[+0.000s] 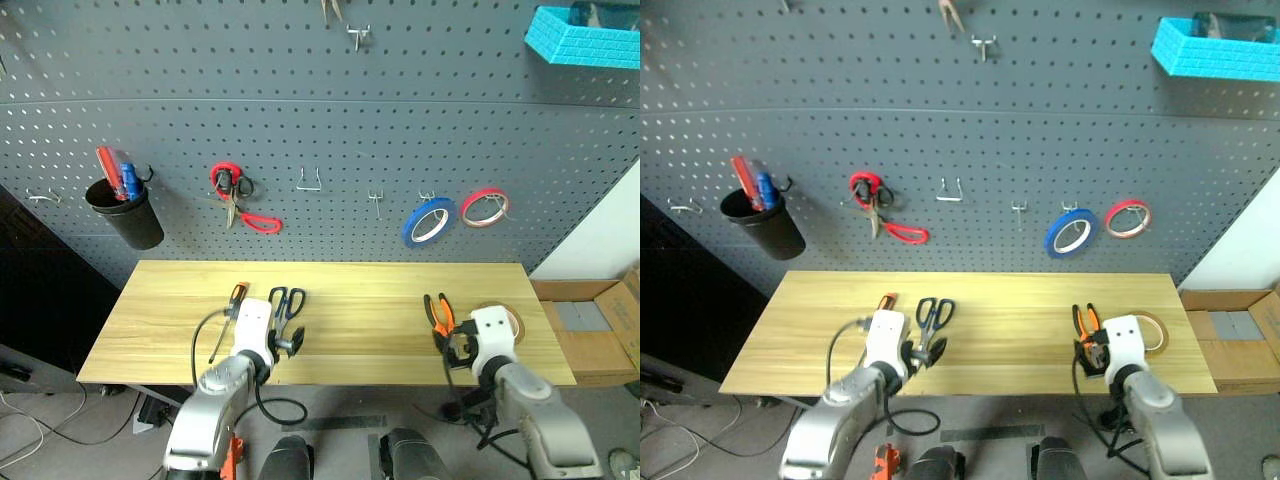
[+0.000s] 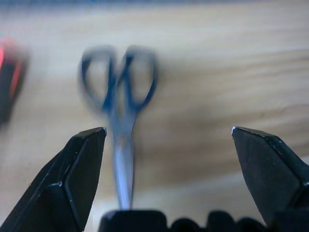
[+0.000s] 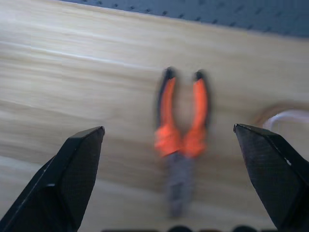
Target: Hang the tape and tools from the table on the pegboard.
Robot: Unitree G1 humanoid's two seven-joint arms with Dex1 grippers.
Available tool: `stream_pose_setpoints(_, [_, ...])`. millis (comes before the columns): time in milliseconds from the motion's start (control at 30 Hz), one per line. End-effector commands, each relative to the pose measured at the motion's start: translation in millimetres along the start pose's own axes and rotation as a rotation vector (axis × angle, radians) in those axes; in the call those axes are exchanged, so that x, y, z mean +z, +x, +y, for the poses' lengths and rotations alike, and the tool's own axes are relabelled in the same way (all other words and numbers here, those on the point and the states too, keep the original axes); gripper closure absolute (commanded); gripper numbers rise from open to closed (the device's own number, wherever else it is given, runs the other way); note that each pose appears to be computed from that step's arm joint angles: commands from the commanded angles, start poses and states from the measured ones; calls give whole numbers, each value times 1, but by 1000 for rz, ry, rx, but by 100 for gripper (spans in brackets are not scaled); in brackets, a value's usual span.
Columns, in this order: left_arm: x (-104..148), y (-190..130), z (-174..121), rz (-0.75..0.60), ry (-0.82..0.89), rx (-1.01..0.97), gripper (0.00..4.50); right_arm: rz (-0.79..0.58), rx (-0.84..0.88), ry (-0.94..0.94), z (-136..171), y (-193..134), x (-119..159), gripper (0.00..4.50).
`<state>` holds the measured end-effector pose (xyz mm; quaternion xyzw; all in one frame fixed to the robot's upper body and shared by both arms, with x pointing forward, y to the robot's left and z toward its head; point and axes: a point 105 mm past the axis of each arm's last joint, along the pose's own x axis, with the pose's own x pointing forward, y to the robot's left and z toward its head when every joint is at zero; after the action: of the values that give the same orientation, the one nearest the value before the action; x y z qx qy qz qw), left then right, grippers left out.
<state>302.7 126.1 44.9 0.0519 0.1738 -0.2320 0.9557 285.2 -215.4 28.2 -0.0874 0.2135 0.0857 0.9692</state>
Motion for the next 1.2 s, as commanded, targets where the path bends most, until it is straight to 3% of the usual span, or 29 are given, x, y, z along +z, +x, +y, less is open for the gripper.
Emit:
stream_pose_setpoints(33, [32,11,-37,-110,123,-228,4,-17,13,-20,-15,2,9,0])
stream_pose_setpoints(67, [38,15,-42,-130,151,-255,4,-11,12,-22,-19,3,9,0])
stream_pose_setpoints(167, [58,25,-97,-195,297,-529,4,19,13,-22,-35,13,10,0])
stream_pose_setpoints(300, [59,29,-140,-227,497,-745,4,50,14,-26,-47,22,7,0])
stream_pose_setpoints(600, [85,54,-160,-308,567,-797,4,95,-23,-16,-71,37,-3,0])
stream_pose_setpoints(867, [79,50,-161,-303,577,-825,4,131,-24,77,-79,43,-13,0])
stream_pose_setpoints(967, [77,48,-161,-301,580,-827,0,143,-9,112,-79,45,-15,62])
stream_pose_setpoints(1200, [78,49,-159,-302,585,-814,0,133,-3,97,-79,51,-10,299])
